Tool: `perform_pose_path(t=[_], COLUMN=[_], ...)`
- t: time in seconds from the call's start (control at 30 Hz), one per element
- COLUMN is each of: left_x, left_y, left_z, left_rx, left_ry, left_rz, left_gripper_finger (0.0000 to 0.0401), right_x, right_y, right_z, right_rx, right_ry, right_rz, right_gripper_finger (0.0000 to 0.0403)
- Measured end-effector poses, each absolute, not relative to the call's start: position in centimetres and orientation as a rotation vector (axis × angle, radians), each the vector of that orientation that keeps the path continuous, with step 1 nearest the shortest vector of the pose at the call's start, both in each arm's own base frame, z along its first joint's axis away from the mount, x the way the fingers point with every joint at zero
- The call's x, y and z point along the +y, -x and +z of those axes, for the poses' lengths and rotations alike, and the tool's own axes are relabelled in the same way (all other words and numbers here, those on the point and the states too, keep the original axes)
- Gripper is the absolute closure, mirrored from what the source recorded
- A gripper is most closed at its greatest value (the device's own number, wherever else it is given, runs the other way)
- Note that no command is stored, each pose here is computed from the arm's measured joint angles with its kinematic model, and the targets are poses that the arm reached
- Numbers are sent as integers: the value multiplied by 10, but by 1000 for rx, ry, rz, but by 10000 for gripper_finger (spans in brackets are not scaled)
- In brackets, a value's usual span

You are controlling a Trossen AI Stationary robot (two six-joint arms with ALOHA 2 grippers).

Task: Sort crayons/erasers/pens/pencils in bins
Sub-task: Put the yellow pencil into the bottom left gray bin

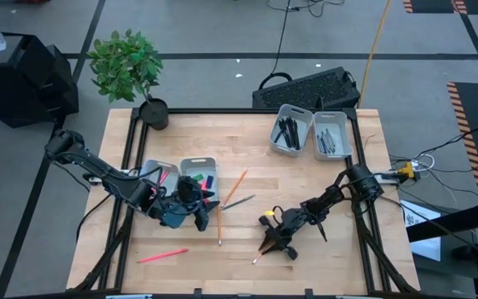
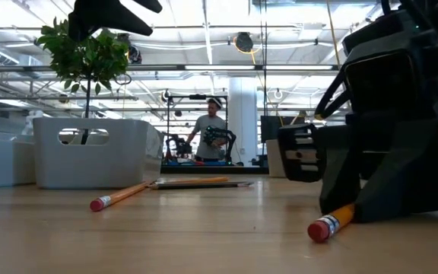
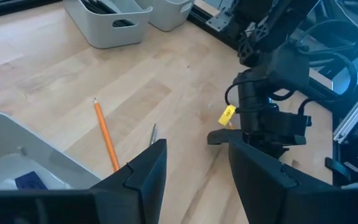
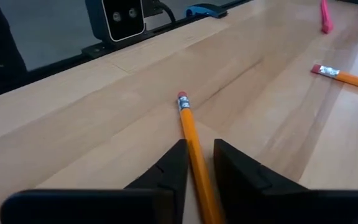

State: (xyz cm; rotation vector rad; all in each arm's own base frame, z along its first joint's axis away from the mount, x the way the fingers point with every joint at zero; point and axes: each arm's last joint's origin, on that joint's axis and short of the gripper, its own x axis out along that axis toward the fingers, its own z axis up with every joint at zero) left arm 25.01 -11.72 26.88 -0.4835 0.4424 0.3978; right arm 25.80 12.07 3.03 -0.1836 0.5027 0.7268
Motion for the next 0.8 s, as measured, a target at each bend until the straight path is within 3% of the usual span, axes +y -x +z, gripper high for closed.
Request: perform_pose_path(t=[0.3,0.8], left_x=[-119,-121], left_y=[-250,-249], left_z=[268,269], left_rx=[473,475], left_ry=[489,467], left_rz=[360,341], left_gripper_finger=[226,226], right_x=[122,129], right_y=[-261,-276], right_z=[48,63], right_rx=[456,454], right_ry=[176,199], right_rz=[734,838], right_gripper_finger=[275,288])
